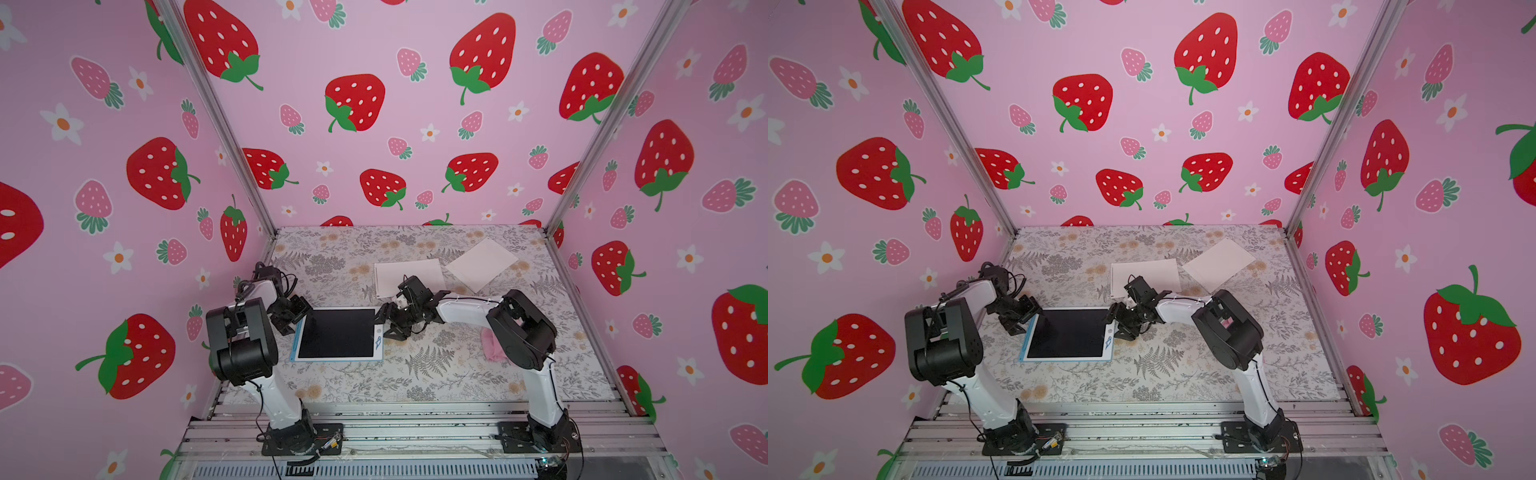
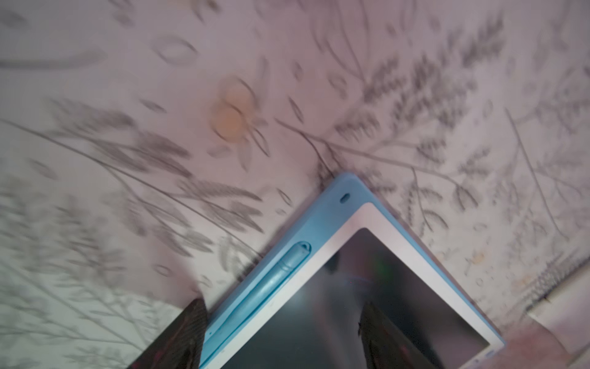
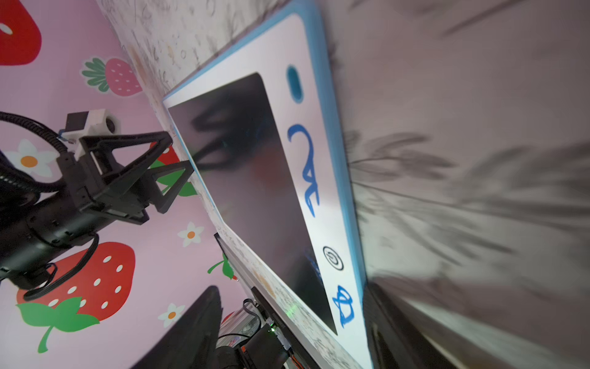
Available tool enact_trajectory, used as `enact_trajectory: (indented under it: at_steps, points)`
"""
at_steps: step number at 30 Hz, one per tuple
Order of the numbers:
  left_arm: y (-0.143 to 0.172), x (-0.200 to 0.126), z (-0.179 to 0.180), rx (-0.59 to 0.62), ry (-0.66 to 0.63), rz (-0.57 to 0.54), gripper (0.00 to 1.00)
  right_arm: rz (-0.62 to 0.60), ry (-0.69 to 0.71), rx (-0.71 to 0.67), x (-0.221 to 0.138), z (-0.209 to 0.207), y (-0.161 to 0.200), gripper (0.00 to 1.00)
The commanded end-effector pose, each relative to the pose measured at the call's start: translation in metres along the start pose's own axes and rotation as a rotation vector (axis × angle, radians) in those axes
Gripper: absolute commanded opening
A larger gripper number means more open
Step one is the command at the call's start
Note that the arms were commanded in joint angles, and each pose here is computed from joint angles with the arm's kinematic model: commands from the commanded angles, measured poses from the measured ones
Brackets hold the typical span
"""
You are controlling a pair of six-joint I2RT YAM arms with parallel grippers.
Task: Wipe the drawing tablet
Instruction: Move the drawing tablet to the center of the board, then pick up the cleaning item at the center of the board.
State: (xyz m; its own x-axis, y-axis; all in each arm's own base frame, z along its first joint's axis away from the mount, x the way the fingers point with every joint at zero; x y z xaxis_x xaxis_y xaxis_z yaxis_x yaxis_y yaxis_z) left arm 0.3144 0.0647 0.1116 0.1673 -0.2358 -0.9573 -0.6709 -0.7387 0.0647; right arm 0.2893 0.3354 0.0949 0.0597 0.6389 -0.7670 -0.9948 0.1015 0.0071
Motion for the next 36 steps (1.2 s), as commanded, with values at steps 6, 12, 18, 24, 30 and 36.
enact_trajectory:
  at_steps: [6,12,18,24,30,36]
  points:
    - [0.077,0.035,-0.032,-0.002,0.057,0.224,0.76,-0.027,0.214,-0.013,-0.049,-0.078,-0.008,0.72]
    - [0.071,0.003,-0.041,0.061,-0.028,0.089,0.76,-0.232,0.449,-0.108,-0.128,-0.079,-0.002,0.71]
    - [0.078,-0.032,-0.051,0.103,0.002,-0.011,0.76,-0.509,0.785,0.142,-0.218,-0.133,0.038,0.69]
    - [0.108,-0.037,-0.064,0.157,0.060,-0.004,0.76,-0.594,0.885,0.209,-0.238,-0.171,0.050,0.72]
    - [0.133,-0.034,-0.064,0.192,0.062,0.017,0.76,-0.604,0.906,0.169,-0.230,-0.189,0.027,0.76]
    - [0.139,-0.030,-0.050,0.209,0.022,0.032,0.74,-0.468,0.923,0.203,-0.207,-0.208,-0.003,0.73]
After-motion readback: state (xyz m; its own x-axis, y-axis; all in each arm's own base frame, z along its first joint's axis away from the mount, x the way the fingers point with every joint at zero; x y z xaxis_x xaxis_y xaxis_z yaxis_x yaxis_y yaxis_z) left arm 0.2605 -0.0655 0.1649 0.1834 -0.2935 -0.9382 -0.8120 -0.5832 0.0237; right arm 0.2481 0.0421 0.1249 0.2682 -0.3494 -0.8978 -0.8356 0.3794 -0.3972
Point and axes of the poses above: each gripper's point midway between its finger pads, its own x axis out along the fingers, its own z axis along the line the jaws close on, y = z × x, the point moved 9 cm from there along -x, back along the fingers, and after that the axes turned 7 degrees about -x, right-handed, at the moved point
